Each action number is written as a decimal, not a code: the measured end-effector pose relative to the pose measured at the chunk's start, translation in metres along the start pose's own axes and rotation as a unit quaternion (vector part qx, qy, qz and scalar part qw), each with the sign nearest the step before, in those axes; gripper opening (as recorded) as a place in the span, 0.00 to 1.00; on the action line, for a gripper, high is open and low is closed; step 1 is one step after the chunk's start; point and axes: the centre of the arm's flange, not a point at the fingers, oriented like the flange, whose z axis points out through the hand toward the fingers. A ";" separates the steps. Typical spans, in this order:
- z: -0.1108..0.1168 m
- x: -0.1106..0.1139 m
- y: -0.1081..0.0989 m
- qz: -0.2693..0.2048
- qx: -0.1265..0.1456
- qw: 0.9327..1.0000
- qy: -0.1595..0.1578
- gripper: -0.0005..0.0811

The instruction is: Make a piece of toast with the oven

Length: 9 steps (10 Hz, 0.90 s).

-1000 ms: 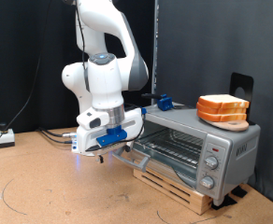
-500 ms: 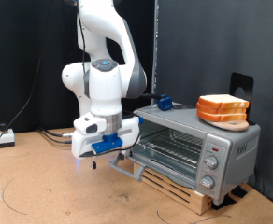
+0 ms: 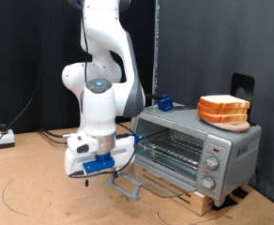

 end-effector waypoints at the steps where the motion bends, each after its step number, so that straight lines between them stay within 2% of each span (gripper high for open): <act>1: 0.011 0.003 0.000 0.008 -0.002 1.000 -0.005 0.99; 3: 0.029 0.009 -0.007 0.016 0.000 1.000 -0.006 0.99; 5: 0.037 0.006 -0.025 0.010 0.007 1.000 -0.010 0.99; 7: 0.032 0.006 -0.031 -0.008 0.015 1.000 -0.008 0.99; 9: 0.014 0.013 -0.024 -0.010 0.030 0.999 -0.009 0.99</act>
